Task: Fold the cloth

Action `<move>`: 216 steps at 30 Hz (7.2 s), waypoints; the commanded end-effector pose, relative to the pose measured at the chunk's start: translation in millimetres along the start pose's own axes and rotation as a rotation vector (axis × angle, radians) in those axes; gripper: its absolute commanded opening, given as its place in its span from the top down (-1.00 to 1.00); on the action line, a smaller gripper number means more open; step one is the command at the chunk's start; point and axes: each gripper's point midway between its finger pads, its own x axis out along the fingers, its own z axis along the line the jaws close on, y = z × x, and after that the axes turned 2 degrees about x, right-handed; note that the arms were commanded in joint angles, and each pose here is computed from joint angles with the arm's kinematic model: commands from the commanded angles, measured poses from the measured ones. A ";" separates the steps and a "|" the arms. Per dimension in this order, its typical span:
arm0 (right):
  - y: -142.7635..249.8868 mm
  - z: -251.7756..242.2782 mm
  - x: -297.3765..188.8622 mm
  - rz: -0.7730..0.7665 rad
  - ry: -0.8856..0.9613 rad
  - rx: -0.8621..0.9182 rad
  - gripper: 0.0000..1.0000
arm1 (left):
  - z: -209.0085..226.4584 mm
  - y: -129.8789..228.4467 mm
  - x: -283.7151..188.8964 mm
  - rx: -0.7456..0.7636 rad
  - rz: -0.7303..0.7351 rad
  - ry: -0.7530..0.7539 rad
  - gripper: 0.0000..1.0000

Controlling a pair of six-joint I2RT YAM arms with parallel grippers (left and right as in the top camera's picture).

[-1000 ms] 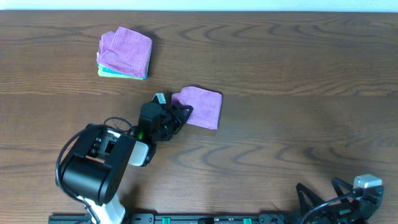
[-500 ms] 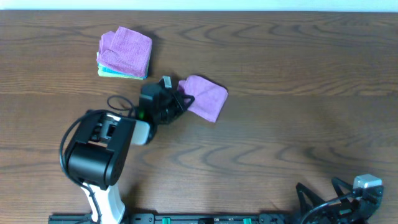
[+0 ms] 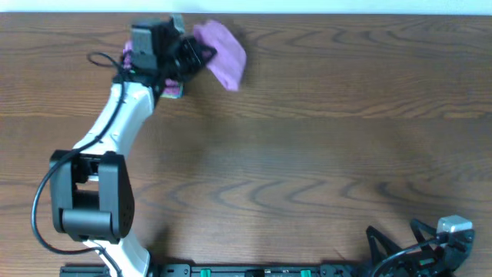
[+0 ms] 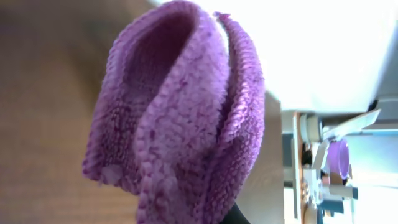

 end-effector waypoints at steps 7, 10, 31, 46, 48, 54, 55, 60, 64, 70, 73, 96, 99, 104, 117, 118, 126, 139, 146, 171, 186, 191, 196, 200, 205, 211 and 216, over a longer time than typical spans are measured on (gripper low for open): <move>0.1 -2.7 0.5 -0.005 0.015 0.013 -0.99 | 3.2 -55.1 -44.5 0.043 -0.106 0.018 0.88; 0.1 -2.7 0.5 -0.005 0.015 0.013 -0.99 | 7.6 -60.1 -55.4 0.030 -0.097 0.045 0.88; 0.1 -2.7 0.5 -0.005 0.015 0.013 -0.99 | 58.9 -73.1 -85.1 0.034 -0.127 -0.091 0.89; 0.1 -2.7 0.5 -0.005 0.015 0.013 -0.98 | 103.5 -78.1 -59.0 0.026 -0.143 -0.161 0.88; 0.1 -2.7 0.5 -0.005 0.015 0.013 -0.99 | 109.1 -77.9 -55.2 0.021 -0.141 -0.164 0.88; 0.1 -2.7 0.5 -0.005 0.015 0.013 -0.99 | 127.1 -75.1 -46.9 0.001 -0.131 -0.182 0.88; 0.1 -2.7 0.5 -0.005 0.015 0.013 -0.99 | 128.9 -74.9 -46.4 -0.002 -0.131 -0.186 0.88; 0.1 -2.7 0.5 -0.005 0.015 0.013 -0.99 | 137.1 -77.2 -46.7 -0.006 -0.147 -0.221 0.88; 0.1 -2.7 0.5 -0.005 0.015 0.013 -0.98 | 138.6 -78.0 -47.2 -0.007 -0.152 -0.229 0.88; 0.1 -2.7 0.5 -0.005 0.015 0.013 -0.98 | 148.1 -80.0 -52.0 -0.021 -0.166 -0.270 0.65; 0.1 -2.7 0.5 -0.005 0.015 0.013 -0.98 | 155.2 -81.8 -58.1 -0.037 -0.172 -0.286 0.57; 0.1 -2.7 0.5 -0.005 0.015 0.013 -0.99 | 140.7 -113.1 -114.3 0.030 -0.300 -0.367 -0.54; 0.1 -2.7 0.5 -0.005 0.015 0.013 -0.99 | 142.5 -113.6 -121.7 0.029 -0.303 -0.383 -0.55; 0.1 -2.7 0.5 -0.005 0.015 0.013 -0.98 | 152.8 -110.7 -130.5 -0.005 -0.294 -0.405 -0.54; 0.1 -2.7 0.5 -0.005 0.015 0.013 -0.98 | 65.8 -79.2 -174.6 0.152 -0.229 -0.361 -0.91; 0.1 -2.7 0.5 -0.005 0.015 0.013 -0.99 | 59.5 -76.5 -178.6 0.164 -0.229 -0.362 -0.91; 0.1 -2.7 0.5 -0.005 0.015 0.013 -0.99 | 21.1 -63.8 -199.6 0.190 -0.250 -0.332 -0.91; 0.1 -2.7 0.5 -0.005 0.015 0.013 -0.98 | 2.6 -14.4 -171.5 0.338 -0.071 -0.349 -0.90; 0.1 -2.7 0.5 -0.005 0.015 0.013 -0.98 | 4.3 16.8 -181.3 0.419 -0.103 -0.528 -0.90; 0.1 -2.7 0.5 -0.005 0.015 0.013 -0.99 | 158.1 192.0 -246.8 0.664 -0.426 -0.721 -0.90; 0.1 -2.7 0.5 -0.005 0.015 0.013 -0.98 | 161.6 188.4 -256.7 0.769 -0.440 -0.796 -0.90; 0.1 -2.7 0.5 -0.005 0.015 0.013 -0.99 | 161.1 188.1 -256.5 0.769 -0.442 -0.794 -0.91; 0.1 -2.7 0.5 -0.005 0.015 0.013 -0.99 | 161.2 188.2 -256.5 0.769 -0.441 -0.794 -0.91; 0.1 -2.7 0.5 -0.005 0.015 0.013 -0.99 | 161.1 188.1 -256.5 0.769 -0.442 -0.794 -0.90; 0.0 -2.8 0.5 -0.006 0.015 0.013 -0.98 | 161.1 188.1 -256.5 0.769 -0.442 -0.794 -0.90; -16.4 -14.8 11.2 -0.105 0.113 0.027 -0.98 | 161.1 188.1 -256.5 0.769 -0.442 -0.794 -0.90; -13.1 -33.2 57.9 -0.137 0.234 -0.079 -0.98 | 161.1 188.1 -256.5 0.769 -0.442 -0.794 -0.91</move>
